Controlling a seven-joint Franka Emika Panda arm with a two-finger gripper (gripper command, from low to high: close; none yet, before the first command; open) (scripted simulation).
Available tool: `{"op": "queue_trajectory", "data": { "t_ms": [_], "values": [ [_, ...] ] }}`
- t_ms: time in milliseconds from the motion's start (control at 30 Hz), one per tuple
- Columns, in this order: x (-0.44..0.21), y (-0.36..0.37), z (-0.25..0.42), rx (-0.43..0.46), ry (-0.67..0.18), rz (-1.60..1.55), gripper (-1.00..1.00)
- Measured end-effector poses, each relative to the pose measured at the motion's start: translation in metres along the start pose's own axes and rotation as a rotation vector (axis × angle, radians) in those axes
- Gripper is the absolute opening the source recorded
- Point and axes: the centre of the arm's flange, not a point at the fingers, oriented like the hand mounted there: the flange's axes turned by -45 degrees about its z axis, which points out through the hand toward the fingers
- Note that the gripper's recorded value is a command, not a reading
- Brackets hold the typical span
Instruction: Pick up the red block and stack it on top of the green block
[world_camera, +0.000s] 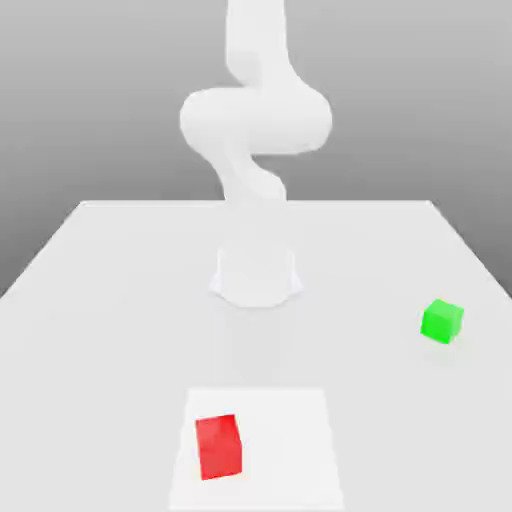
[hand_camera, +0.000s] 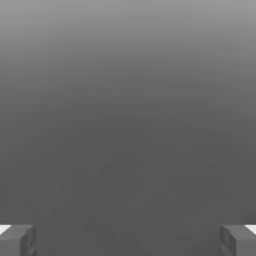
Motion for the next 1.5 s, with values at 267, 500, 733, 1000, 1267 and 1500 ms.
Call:
{"op": "queue_trajectory", "data": {
  "t_ms": [267,500,733,1000,1267,1500],
  "values": [
    [-0.050,0.017,0.171,0.038,-0.257,-0.066,0.00],
    [-0.137,0.028,0.289,0.058,-0.476,-0.127,0.00],
    [-0.249,0.042,0.370,0.066,-0.691,-0.189,0.00],
    [-0.302,0.044,0.421,0.067,-0.718,-0.199,-1.00],
    [-0.284,0.044,0.403,0.067,-0.719,-0.200,-1.00],
    [-0.268,-0.057,0.363,0.233,-0.697,-0.561,-1.00]
  ]
}}
